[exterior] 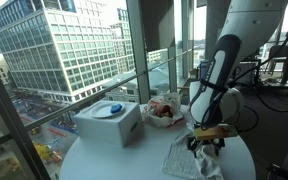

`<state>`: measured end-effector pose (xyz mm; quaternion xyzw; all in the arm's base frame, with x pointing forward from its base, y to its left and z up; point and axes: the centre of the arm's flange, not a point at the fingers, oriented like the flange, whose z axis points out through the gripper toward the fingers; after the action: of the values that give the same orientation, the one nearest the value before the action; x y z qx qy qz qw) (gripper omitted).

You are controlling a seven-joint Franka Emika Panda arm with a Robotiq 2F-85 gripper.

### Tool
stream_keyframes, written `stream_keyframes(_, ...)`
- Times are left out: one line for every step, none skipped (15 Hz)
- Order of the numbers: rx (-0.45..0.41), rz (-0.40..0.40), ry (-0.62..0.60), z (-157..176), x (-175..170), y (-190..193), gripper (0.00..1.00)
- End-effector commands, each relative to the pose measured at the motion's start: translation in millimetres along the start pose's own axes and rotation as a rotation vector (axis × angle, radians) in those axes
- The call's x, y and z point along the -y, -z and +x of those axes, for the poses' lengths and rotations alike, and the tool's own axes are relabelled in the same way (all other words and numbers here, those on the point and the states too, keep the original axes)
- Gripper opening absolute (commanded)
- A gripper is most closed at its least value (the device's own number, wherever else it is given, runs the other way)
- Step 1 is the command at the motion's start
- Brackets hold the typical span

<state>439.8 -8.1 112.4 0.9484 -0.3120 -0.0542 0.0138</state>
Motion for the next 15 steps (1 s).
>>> stream_keyframes(0.014, 0.035, -0.046, -8, -5, 2, 1.00)
stream_keyframes(0.014, 0.036, -0.055, -5, -4, -1, 1.00)
stream_keyframes(0.018, 0.045, -0.067, -2, -5, -1, 1.00)
stream_keyframes(0.011, 0.046, -0.083, 2, -6, -3, 1.00)
stream_keyframes(0.009, 0.051, -0.095, 5, -7, -3, 1.00)
stream_keyframes(0.033, 0.057, -0.117, 11, -8, -7, 1.00)
stream_keyframes(0.050, 0.062, -0.131, 15, -9, -9, 1.00)
stream_keyframes(0.078, 0.063, -0.144, 19, -9, -13, 1.00)
stream_keyframes(0.103, 0.065, -0.148, 22, -9, -16, 1.00)
stream_keyframes(0.119, 0.056, -0.151, 25, -9, -21, 1.00)
stream_keyframes(0.136, 0.053, -0.148, 27, -9, -25, 1.00)
stream_keyframes(0.147, 0.042, -0.148, 30, -8, -29, 1.00)
stream_keyframes(0.155, 0.035, -0.148, 33, -7, -32, 1.00)
stream_keyframes(0.154, 0.027, -0.147, 35, -7, -35, 1.00)
stream_keyframes(0.153, 0.024, -0.147, 38, -6, -38, 1.00)
